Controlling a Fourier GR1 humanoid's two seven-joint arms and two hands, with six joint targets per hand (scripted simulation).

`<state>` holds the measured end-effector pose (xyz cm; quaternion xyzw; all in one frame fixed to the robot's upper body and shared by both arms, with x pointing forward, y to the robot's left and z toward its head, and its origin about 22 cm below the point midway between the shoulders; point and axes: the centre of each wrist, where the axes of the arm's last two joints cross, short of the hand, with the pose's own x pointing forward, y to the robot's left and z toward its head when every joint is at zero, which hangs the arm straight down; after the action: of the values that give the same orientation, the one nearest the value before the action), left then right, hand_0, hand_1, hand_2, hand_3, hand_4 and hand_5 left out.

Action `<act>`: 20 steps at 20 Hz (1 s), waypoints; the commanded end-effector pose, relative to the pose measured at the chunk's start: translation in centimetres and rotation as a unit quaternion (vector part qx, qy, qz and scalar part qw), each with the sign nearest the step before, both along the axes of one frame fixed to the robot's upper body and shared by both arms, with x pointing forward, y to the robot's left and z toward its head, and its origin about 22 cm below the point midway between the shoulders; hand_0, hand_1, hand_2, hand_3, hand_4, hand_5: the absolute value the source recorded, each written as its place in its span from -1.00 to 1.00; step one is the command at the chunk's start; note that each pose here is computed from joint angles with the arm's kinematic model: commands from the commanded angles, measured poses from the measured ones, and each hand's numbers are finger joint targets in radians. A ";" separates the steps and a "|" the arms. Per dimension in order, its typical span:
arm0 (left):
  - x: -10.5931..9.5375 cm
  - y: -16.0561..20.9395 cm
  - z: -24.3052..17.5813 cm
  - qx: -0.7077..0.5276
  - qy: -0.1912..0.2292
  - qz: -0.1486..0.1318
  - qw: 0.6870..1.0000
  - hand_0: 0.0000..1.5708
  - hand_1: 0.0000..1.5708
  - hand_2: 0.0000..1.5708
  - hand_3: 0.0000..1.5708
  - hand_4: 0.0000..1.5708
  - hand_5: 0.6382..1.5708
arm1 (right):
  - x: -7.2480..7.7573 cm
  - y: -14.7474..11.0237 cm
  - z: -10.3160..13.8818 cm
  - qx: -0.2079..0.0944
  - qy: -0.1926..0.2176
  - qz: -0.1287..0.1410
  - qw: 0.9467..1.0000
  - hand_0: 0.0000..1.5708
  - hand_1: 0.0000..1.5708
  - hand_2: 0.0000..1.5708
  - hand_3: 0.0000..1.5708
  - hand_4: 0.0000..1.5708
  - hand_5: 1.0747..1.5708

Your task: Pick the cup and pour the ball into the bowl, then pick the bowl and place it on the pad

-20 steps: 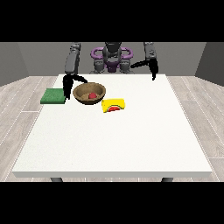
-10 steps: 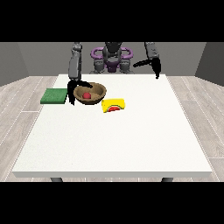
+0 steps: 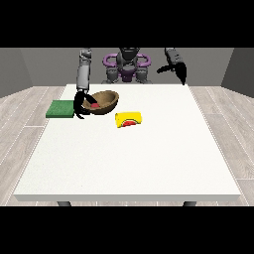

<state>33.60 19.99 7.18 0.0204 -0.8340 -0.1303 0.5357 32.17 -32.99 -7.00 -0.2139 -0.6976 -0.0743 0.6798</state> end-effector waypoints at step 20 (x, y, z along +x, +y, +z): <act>-1.7 9.1 -6.0 -0.025 0.139 0.088 0.986 -1.00 -1.00 -1.00 -1.00 0.28 0.67 | 3.7 -5.6 9.3 -0.049 0.237 -0.030 0.970 1.00 1.00 1.00 -0.07 -0.01 1.00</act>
<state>31.09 27.92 -0.93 0.0678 -0.7425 -0.0585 0.6639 36.59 -34.47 0.33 -0.2762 -0.5060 0.0017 0.8171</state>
